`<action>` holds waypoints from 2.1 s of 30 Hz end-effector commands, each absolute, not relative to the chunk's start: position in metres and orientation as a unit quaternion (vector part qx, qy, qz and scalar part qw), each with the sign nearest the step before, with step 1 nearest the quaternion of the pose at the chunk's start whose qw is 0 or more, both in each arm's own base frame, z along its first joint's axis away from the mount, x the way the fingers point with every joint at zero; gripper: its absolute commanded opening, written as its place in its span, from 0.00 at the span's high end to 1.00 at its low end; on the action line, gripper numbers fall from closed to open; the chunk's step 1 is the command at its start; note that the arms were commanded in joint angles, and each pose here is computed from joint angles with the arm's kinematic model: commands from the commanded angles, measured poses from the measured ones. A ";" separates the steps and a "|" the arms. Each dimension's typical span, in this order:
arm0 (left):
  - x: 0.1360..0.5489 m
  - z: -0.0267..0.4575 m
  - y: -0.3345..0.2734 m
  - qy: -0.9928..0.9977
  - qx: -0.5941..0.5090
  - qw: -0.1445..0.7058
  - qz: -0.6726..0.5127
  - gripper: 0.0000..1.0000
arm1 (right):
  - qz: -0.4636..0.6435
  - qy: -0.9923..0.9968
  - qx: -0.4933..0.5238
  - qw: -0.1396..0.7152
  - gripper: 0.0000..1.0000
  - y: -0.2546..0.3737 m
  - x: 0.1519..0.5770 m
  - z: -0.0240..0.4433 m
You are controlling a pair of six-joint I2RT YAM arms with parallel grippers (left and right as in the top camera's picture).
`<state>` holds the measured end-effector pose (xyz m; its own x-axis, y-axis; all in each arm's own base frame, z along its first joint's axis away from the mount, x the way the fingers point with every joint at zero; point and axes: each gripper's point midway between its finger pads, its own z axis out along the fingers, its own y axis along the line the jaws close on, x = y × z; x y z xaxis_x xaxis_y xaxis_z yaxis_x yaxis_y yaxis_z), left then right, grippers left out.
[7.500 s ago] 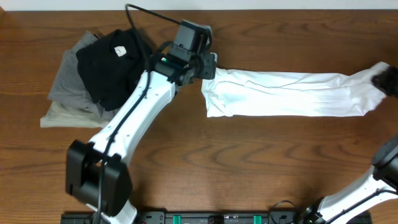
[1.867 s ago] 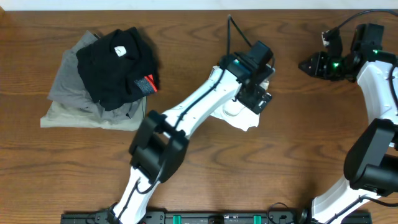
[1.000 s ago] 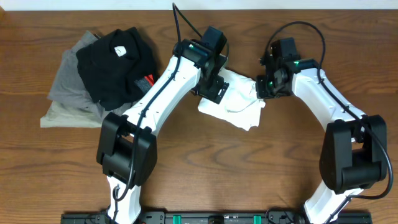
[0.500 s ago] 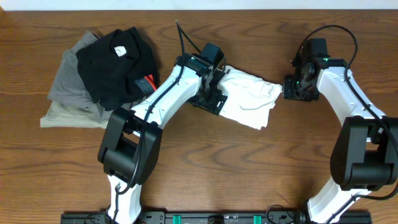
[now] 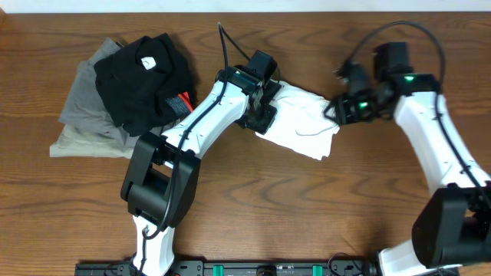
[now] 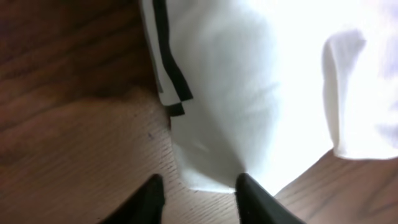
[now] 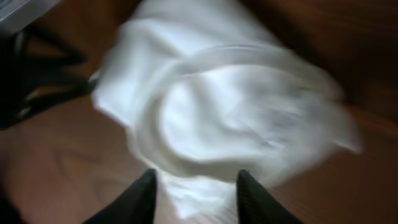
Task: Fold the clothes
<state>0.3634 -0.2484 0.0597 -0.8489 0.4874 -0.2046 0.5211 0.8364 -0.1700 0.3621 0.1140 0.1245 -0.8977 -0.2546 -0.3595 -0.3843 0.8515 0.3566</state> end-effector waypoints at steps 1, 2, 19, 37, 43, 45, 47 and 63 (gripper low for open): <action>0.360 0.051 -0.244 0.951 0.281 0.066 -0.106 0.66 | 0.213 0.937 -0.246 0.125 0.56 0.141 0.348 0.103; 0.359 0.050 -0.244 0.952 0.281 0.066 -0.106 0.66 | 0.201 0.940 -0.252 0.114 0.55 0.143 0.345 0.094; 0.351 0.037 -0.239 0.953 0.280 0.053 -0.103 0.66 | 0.141 0.964 -0.223 0.007 0.89 0.126 0.311 0.058; 0.360 0.039 -0.244 0.951 0.281 0.073 -0.108 0.90 | 0.053 0.990 -0.132 -0.021 0.73 0.089 0.298 0.068; 0.357 0.039 -0.249 0.949 0.282 0.069 -0.123 0.68 | 0.134 0.973 -0.186 0.015 0.51 0.119 0.309 0.073; 0.355 0.038 -0.253 0.948 0.283 0.064 -0.134 0.68 | 0.141 0.971 -0.192 0.024 0.51 0.122 0.312 0.074; 0.356 0.033 -0.253 0.948 0.283 0.062 -0.133 0.68 | 0.141 0.971 -0.193 0.028 0.53 0.123 0.314 0.074; 0.355 0.004 -0.252 0.951 0.280 0.040 -0.128 0.94 | 0.188 0.960 -0.202 0.042 0.67 0.138 0.310 0.055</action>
